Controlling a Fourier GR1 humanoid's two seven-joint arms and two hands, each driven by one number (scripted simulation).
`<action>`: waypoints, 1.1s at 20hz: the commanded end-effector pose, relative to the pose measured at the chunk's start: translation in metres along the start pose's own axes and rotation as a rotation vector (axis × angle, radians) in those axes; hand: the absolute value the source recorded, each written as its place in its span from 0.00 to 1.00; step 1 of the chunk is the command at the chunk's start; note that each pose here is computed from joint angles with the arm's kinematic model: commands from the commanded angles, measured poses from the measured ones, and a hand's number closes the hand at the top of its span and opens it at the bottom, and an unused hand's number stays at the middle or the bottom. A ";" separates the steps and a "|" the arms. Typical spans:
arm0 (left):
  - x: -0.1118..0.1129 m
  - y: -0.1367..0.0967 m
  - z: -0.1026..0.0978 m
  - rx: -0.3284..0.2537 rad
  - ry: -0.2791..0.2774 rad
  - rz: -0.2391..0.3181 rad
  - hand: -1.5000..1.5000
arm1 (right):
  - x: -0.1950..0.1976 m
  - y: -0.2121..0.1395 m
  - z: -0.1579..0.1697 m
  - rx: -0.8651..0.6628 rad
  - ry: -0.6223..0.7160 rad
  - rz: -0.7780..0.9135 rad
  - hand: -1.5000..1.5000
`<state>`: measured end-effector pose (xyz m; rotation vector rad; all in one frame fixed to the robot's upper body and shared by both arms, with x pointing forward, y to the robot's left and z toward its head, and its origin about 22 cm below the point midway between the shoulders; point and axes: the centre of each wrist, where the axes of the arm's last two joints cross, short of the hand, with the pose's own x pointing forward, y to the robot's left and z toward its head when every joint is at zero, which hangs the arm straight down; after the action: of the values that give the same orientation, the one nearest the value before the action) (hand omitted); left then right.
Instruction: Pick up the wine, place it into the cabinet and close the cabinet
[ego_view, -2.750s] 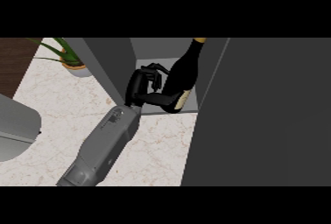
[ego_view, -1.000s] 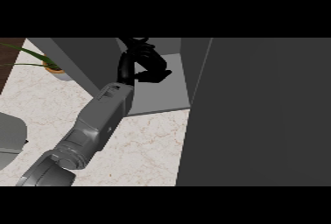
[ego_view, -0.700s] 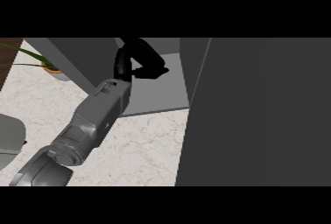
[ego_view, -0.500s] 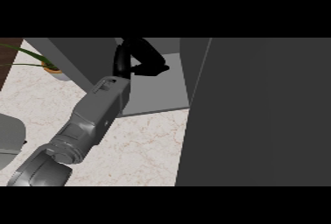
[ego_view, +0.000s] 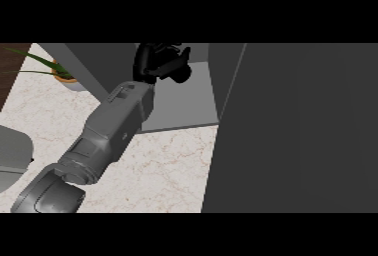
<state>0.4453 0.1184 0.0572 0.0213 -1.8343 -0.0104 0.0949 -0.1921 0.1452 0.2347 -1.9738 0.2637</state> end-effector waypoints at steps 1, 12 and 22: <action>0.003 -0.007 0.000 -0.051 -0.041 0.105 1.00 | 0.033 0.000 0.006 -0.009 -0.016 -0.078 0.00; 0.013 -0.036 0.000 -0.158 -0.008 0.190 0.00 | 0.060 -0.004 0.016 -0.032 0.012 -0.079 0.00; -0.005 -0.029 0.018 -0.203 0.001 0.270 0.00 | 0.049 -0.009 0.015 -0.052 0.032 -0.041 0.00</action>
<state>0.4366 0.0868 0.0588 -0.3197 -1.8131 -0.0126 0.0875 -0.2012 0.1444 0.1467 -1.9173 0.2313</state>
